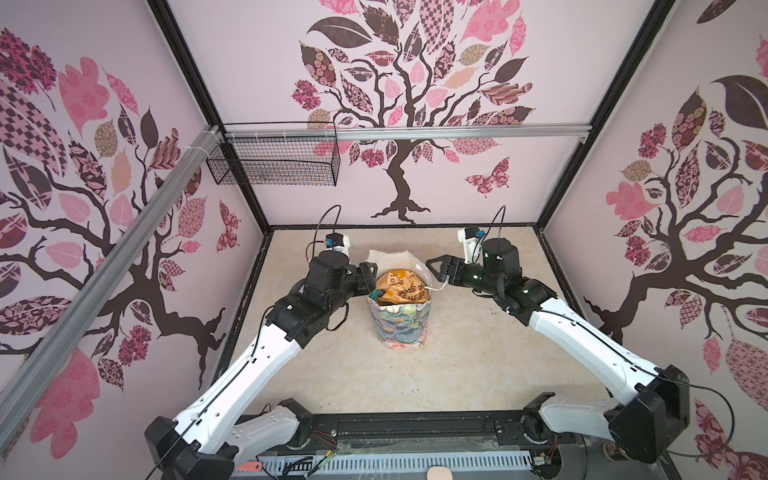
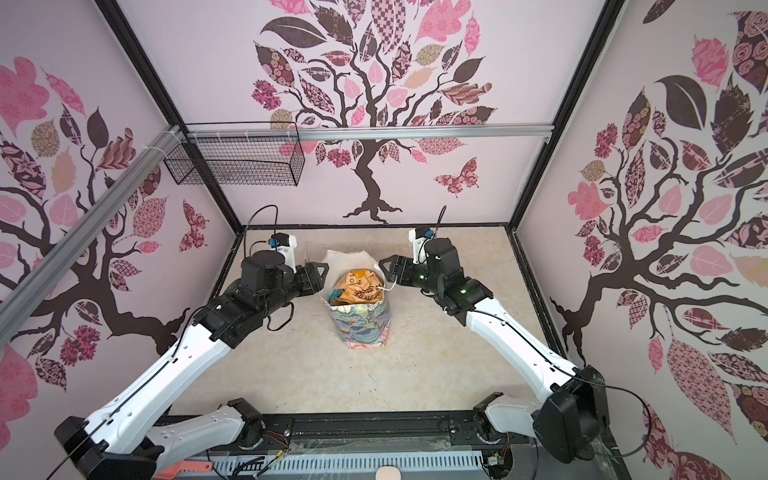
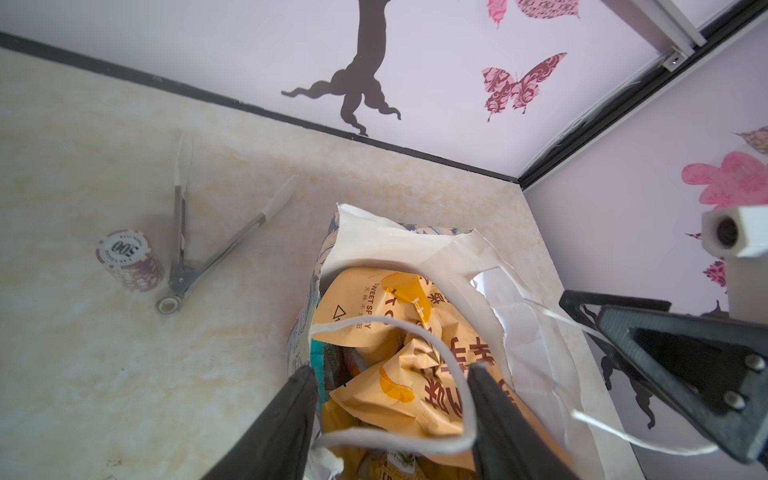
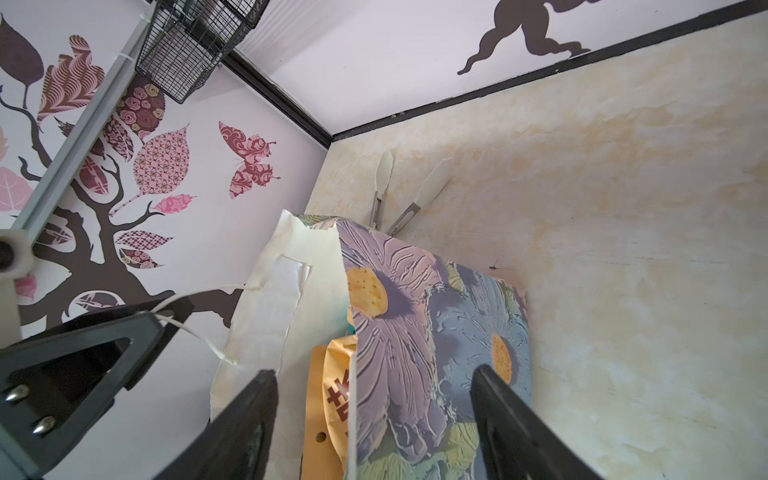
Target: Take the snacks out of the paper bag
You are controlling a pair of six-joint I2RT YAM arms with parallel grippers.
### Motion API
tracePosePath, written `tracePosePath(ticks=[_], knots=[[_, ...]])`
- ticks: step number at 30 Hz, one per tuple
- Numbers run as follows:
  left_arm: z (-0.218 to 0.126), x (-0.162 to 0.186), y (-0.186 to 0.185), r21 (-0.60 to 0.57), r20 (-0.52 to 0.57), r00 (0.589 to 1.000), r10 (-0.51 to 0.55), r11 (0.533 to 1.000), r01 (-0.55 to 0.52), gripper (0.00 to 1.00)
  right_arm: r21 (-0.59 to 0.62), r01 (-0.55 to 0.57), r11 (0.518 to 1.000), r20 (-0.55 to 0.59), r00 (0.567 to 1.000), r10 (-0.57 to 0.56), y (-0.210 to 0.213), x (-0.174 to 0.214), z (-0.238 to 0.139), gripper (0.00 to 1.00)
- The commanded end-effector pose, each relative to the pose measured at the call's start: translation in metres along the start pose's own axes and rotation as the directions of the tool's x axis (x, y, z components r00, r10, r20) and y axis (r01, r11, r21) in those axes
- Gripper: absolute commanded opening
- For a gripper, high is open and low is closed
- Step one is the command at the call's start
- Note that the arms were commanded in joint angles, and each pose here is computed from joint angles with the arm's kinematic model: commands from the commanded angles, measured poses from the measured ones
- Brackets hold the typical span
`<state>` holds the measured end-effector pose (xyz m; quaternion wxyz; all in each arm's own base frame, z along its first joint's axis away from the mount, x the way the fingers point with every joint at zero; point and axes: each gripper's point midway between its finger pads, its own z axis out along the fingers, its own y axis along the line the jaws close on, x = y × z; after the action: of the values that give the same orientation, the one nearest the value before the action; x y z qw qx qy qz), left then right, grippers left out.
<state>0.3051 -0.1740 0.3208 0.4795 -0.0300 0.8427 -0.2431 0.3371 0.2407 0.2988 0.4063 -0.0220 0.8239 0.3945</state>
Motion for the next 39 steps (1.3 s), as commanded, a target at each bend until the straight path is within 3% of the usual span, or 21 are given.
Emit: tracePosePath(ticks=[1, 5, 7, 12, 16, 19, 21, 24, 27, 32, 39], knots=[[-0.023, -0.006, 0.002, 0.011, 0.039, 0.997, 0.065, 0.998, -0.066, 0.64, -0.048, 0.076, 0.996, 0.11, 0.991, -0.07, 0.036, -0.038, -0.034, 0.77], [-0.061, -0.022, -0.012, 0.096, 0.125, 0.979, 0.159, 0.981, -0.171, 0.65, -0.053, 0.099, 0.994, 0.127, 0.988, -0.092, 0.051, -0.053, -0.044, 0.77], [-0.078, -0.026, -0.024, 0.158, 0.175, 0.955, 0.241, 0.95, -0.269, 0.67, -0.067, 0.122, 0.99, 0.13, 0.985, -0.113, 0.06, -0.06, -0.049, 0.77], [-0.103, -0.027, -0.043, 0.211, 0.271, 0.843, 0.464, 0.826, -0.522, 0.67, -0.118, 0.198, 0.973, 0.046, 0.98, -0.194, 0.093, -0.057, -0.047, 0.8], [-0.104, -0.016, -0.049, 0.221, 0.297, 0.737, 0.607, 0.707, -0.672, 0.67, -0.072, 0.368, 0.927, -0.058, 0.926, -0.372, 0.124, -0.031, -0.027, 0.83], [-0.098, -0.005, -0.046, 0.215, 0.303, 0.68, 0.667, 0.648, -0.731, 0.68, -0.095, 0.383, 0.919, -0.179, 0.901, -0.394, 0.133, -0.007, -0.006, 0.84], [-0.096, 0.003, -0.042, 0.212, 0.315, 0.674, 0.668, 0.643, -0.736, 0.68, -0.092, 0.401, 0.912, -0.254, 0.876, -0.411, 0.133, 0.008, 0.007, 0.83], [-0.099, 0.014, -0.034, 0.192, 0.35, 0.649, 0.676, 0.626, -0.756, 0.71, 0.006, 0.513, 0.858, -0.357, 0.803, -0.477, 0.119, 0.024, 0.025, 0.82], [-0.106, 0.015, -0.027, 0.144, 0.395, 0.624, 0.674, 0.626, -0.767, 0.73, 0.097, 0.574, 0.813, -0.475, 0.745, -0.469, 0.092, 0.037, 0.041, 0.8], [-0.114, 0.012, -0.014, 0.057, 0.433, 0.593, 0.679, 0.636, -0.77, 0.73, 0.158, 0.625, 0.765, -0.537, 0.704, -0.465, 0.07, 0.044, 0.064, 0.74], [-0.118, 0.016, -0.011, 0.047, 0.462, 0.579, 0.672, 0.634, -0.772, 0.75, 0.23, 0.695, 0.681, -0.576, 0.661, -0.48, 0.04, 0.05, 0.096, 0.7]])
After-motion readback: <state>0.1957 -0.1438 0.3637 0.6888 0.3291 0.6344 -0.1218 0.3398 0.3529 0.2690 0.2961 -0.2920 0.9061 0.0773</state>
